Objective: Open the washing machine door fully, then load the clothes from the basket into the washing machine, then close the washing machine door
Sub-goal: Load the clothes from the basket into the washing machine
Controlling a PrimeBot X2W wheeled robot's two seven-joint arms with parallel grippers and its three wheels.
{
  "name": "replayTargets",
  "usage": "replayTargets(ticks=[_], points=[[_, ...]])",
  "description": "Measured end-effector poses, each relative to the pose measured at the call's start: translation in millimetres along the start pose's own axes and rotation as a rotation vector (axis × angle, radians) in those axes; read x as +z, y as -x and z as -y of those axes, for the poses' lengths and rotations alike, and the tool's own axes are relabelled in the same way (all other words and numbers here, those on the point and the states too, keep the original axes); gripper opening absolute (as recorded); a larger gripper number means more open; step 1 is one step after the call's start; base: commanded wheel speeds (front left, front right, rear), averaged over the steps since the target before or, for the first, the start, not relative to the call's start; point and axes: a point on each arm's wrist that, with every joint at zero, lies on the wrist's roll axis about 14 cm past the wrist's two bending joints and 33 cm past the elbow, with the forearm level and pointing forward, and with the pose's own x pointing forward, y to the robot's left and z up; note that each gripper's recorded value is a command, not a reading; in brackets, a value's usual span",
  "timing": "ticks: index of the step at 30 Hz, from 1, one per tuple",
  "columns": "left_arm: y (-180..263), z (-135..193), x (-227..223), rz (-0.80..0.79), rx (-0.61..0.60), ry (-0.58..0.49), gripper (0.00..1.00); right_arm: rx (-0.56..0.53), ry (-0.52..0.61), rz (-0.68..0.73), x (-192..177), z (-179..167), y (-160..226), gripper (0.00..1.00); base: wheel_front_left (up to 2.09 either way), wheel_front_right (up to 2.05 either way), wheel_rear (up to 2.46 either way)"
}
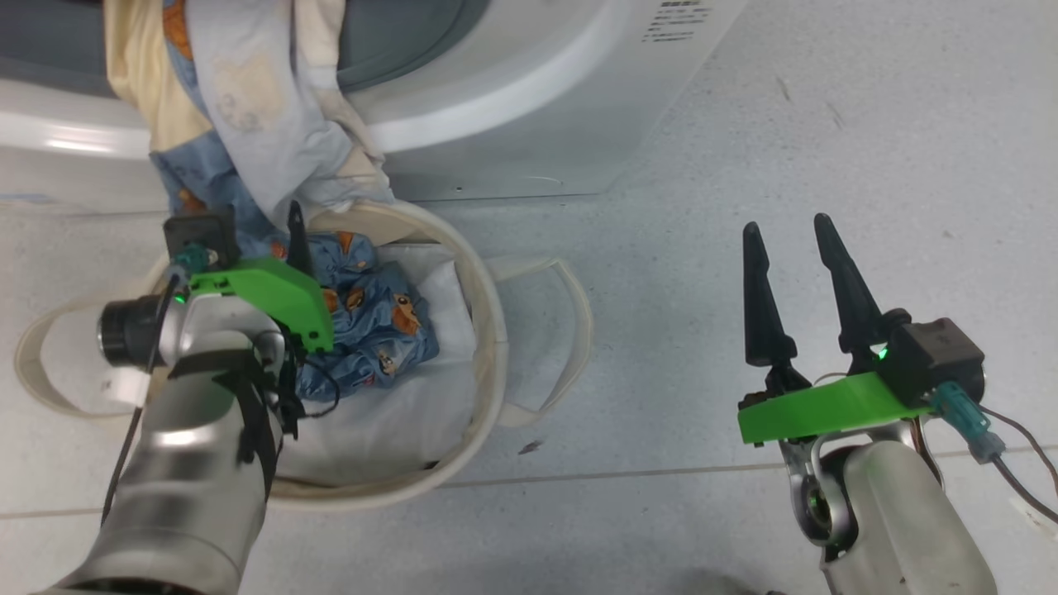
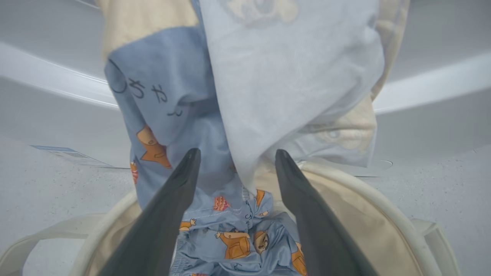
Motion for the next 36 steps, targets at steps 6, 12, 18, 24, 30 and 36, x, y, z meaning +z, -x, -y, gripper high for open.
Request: replayTargets(ticks=[6,12,18,24,30,36], points=[[-7,8,12,0.014,-0.008,0.047,1.0,-0.01,0.005,0.0,2,4,4,1.0,0.0,0.0,0.0],[-16,12,11,-0.001,-0.005,0.057,1.0,-0.014,0.005,-0.014,-4,6,4,1.0,0.0,0.0,0.0],[-41,12,38,0.049,0.02,0.067,1.0,-0.012,0.006,-0.029,-15,9,-6,1.0,0.0,0.0,0.0],[-50,3,29,0.028,0.057,0.081,1.0,-0.003,0.006,-0.036,-22,8,-15,1.0,0.0,0.0,0.0],[-50,1,37,0.048,0.041,0.104,0.0,0.004,0.004,-0.03,-21,6,-18,1.0,0.0,0.0,0.0],[-41,-3,50,0.094,0.026,0.123,0.0,0.02,0.0,-0.011,-14,0,-20,1.0,0.0,0.0,0.0]])
